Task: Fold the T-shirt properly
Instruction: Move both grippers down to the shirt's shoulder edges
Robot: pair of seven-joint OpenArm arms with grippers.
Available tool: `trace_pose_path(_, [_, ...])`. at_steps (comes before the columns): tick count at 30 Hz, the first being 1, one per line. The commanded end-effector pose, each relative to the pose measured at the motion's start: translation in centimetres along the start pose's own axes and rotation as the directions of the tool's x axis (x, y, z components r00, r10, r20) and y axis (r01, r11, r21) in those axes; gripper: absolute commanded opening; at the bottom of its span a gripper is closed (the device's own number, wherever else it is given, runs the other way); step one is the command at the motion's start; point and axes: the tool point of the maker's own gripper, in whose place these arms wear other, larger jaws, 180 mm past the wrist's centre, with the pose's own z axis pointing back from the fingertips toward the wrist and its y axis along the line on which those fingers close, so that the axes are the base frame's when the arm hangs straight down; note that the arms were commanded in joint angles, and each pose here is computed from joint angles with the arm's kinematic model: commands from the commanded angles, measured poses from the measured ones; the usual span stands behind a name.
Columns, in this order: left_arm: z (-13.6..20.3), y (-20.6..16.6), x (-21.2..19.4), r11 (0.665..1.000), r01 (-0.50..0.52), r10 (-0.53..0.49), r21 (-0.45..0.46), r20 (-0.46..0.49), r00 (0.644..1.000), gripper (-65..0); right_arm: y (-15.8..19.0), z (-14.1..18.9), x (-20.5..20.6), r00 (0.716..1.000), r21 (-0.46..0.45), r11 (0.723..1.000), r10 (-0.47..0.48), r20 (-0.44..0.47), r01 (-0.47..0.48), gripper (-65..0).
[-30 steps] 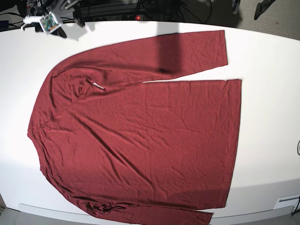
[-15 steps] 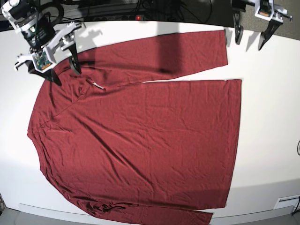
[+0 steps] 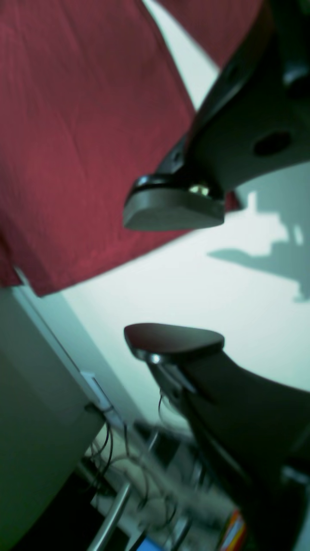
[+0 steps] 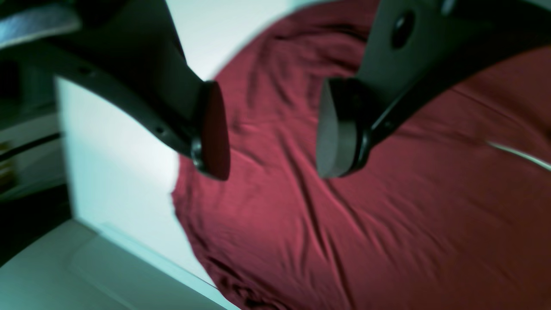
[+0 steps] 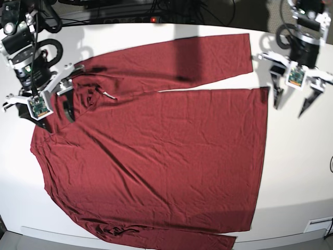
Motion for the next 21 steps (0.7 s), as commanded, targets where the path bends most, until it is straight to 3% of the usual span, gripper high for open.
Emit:
trace_pose_path(1, [0.1, 0.6, 0.8, 0.998, 0.058, -0.058, 0.0, 0.029, 0.998, -33.1, -0.7, 0.2, 1.0, 0.997, -0.01, 0.997, 0.079, 0.024, -0.079, -32.4])
trace_pose_path(5, [0.3, -0.2, -2.1, 0.947, 0.278, -0.293, -0.162, -0.077, 0.953, -33.1, -0.7, 0.6, -0.9, 0.936, 0.075, 0.938, 0.344, -0.068, -0.339, -32.4])
trace_pose_path(8, [0.9, 0.1, -4.6, 0.907, 0.333, -0.383, -0.258, -0.173, 0.908, -33.1, -0.6, 1.1, -2.4, 0.871, 0.143, 0.875, 0.479, -0.111, -0.463, -32.4])
trace_pose_path(11, [1.6, -0.3, -4.5, 0.863, 0.403, -0.452, -0.305, -0.109, 0.886, -33.1, -1.1, 1.2, -2.7, 0.833, 0.156, 0.839, 0.54, -0.122, -0.521, -32.4])
trace_pose_path(14, [2.0, -2.0, -2.6, 0.828, 0.422, -0.439, -0.369, 0.043, 0.898, -33.1, -1.4, 1.1, -2.4, 0.824, 0.152, 0.83, 0.555, -0.116, -0.537, -32.4])
trace_pose_path(16, [2.5, -3.4, -1.9, 0.822, 0.379, -0.377, -0.425, 0.093, 0.922, -33.1, -1.5, 1.0, -2.1, 0.824, 0.144, 0.829, 0.556, -0.111, -0.54, -32.4])
trace_pose_path(19, [3.0, -4.6, -0.8, 0.829, 0.293, -0.265, -0.477, 0.126, 0.956, -33.1, -1.6, 1.0, -2.0, 0.824, 0.141, 0.829, 0.556, -0.109, -0.54, -32.4])
trace_pose_path(21, [2.5, -4.1, -1.3, 0.827, 0.316, -0.304, -0.465, 0.104, 0.947, -33.1, -1.6, 1.0, -2.0, 0.823, 0.143, 0.828, 0.557, -0.11, -0.542, -32.4])
